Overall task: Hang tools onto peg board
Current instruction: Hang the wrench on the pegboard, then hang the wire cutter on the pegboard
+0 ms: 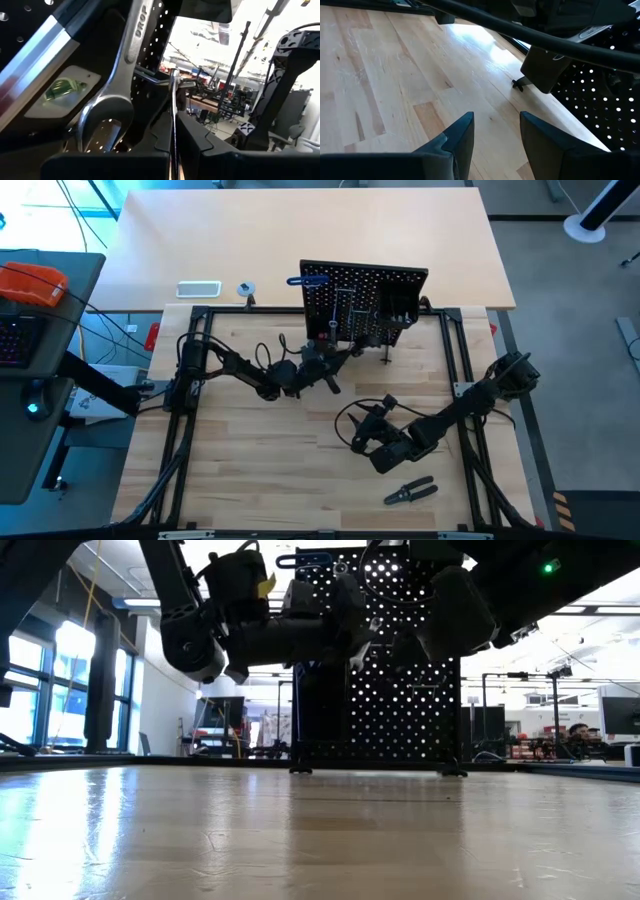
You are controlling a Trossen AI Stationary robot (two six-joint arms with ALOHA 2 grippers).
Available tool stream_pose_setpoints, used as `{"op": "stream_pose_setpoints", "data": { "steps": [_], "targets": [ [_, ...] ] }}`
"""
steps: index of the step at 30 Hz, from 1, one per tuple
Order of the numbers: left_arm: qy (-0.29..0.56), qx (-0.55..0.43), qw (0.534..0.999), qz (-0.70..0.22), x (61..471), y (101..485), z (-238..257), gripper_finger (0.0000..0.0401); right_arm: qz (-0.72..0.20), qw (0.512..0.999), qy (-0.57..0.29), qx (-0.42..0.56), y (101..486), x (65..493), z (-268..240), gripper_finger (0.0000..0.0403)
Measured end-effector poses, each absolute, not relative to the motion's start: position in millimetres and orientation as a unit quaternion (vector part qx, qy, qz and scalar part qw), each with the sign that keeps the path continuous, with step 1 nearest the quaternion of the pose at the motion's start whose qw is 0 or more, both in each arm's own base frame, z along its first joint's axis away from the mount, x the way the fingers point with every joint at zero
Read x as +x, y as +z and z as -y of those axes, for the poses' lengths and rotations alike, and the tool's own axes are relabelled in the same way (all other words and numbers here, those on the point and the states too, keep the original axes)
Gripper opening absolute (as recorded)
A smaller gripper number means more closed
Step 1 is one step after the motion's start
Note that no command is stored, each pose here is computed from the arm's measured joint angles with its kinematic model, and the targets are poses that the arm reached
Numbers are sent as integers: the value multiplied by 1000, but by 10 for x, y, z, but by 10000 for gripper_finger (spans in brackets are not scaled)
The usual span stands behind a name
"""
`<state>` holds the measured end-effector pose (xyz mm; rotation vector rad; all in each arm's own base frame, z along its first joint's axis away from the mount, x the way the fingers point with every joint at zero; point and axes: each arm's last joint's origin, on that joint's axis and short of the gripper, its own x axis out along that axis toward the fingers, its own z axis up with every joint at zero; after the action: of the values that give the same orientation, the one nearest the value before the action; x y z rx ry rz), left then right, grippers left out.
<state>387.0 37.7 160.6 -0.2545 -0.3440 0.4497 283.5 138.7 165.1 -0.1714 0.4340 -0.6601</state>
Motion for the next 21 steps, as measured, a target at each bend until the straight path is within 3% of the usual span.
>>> {"op": "stream_pose_setpoints", "data": {
  "steps": [12, 21],
  "targets": [
    [233, -127, 949, 170, 3867, 1604, -385, 9, -213, 920, -317, -81, 1649, 2836, -1389, 154],
    [249, -142, 942, 174, 3862, 1601, -395, 91, -213, 922, -316, -72, 1647, 2837, -1391, 154]
  ]
}}
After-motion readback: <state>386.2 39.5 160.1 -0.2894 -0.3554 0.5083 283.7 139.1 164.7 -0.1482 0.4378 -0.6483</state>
